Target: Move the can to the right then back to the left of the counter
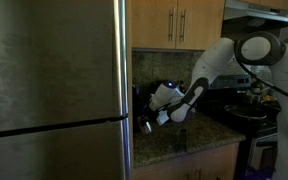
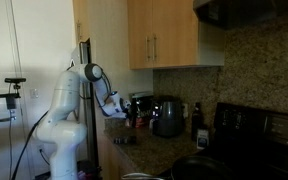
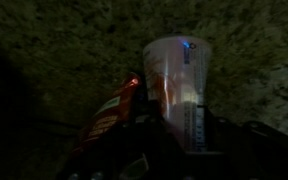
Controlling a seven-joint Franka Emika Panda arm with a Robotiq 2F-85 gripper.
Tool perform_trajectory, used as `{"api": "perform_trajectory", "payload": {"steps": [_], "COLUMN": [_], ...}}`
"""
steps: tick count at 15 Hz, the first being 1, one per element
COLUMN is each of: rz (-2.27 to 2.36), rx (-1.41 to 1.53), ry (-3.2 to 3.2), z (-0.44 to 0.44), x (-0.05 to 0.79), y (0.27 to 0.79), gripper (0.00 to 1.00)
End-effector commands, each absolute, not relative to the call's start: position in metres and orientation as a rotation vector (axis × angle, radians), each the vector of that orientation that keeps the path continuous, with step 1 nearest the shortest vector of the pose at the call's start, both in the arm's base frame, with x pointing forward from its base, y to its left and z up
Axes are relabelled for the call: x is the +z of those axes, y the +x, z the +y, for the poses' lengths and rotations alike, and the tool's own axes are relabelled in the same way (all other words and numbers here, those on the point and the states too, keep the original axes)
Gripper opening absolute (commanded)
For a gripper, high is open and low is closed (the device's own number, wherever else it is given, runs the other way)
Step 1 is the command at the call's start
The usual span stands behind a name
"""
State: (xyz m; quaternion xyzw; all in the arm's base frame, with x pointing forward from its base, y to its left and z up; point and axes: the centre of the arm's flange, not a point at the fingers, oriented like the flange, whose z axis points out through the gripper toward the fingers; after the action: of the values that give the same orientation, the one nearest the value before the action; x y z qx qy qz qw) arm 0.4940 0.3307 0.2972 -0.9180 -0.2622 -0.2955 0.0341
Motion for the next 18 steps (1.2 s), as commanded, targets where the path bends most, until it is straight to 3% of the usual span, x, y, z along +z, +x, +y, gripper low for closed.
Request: {"api": "perform_trajectory", "payload": {"steps": [1,2,7,11,18], "rz": [-0.623,-0.572,-0.12,0.23,0.896], "rx": [-1.058,-1.043,-1.174,-1.152,-1.082], "ry": [-2.885,-2.922,-3.001,-3.134,-3.3], "z": [0.34,0.317,0.254,0.2,0.096], "x": [0.289,0.373,0.434,0.423,0.409], "y": [0.486,0.469,0.449,0.427,0.326], "gripper": [0.12,0.12,0.12,0.12,0.12]}}
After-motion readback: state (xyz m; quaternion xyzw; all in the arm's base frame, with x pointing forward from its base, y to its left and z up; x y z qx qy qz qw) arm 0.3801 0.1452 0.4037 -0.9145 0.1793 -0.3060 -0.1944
